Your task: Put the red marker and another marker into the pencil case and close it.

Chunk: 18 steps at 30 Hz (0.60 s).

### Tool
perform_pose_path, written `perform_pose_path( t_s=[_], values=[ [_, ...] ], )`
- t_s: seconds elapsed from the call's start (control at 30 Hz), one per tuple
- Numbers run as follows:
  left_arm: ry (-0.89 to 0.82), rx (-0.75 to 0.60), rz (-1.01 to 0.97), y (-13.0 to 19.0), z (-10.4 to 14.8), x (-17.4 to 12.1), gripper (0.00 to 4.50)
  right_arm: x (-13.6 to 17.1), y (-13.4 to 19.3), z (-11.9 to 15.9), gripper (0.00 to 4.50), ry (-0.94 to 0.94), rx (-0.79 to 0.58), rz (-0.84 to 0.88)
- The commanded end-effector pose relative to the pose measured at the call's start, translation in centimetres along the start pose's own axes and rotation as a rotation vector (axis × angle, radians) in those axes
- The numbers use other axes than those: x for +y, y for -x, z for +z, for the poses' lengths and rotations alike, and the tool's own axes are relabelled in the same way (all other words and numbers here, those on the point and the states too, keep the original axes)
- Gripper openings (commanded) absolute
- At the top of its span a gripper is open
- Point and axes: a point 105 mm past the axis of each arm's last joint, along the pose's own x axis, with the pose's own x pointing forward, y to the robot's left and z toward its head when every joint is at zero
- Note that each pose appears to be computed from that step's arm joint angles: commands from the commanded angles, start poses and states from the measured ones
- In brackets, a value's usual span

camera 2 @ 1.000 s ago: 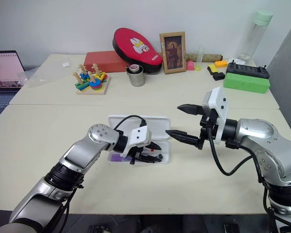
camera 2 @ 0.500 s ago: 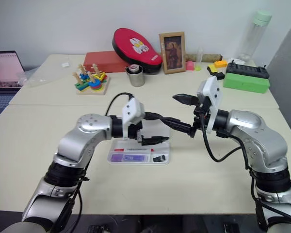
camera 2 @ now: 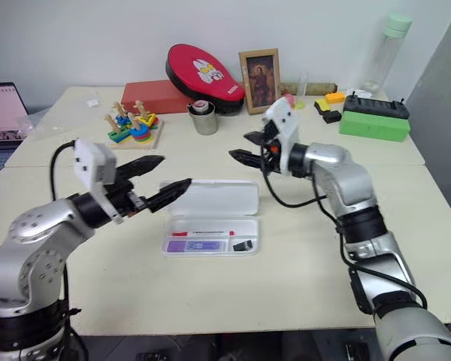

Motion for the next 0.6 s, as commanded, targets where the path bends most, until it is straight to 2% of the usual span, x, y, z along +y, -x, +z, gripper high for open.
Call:
perform_pose_path(
  t_s=[0.03,0.3,0.6],
  values=[
    [-0.038,-0.03,0.037,0.9,0.9,0.5,4.5,0.0,-1.1,-0.3,1.93,0.082,0.034,-0.008],
    [0.018,-0.001,-0.021,1.5,-0.1,-1.0,4.5,1.5,-1.2,-2.8,0.13,0.112,0.135,0.084],
    [0.044,0.015,-0.073,1.7,-0.1,-1.4,4.5,6.3,0.9,-3.4,0.06,0.198,0.142,0.339]
  ],
)
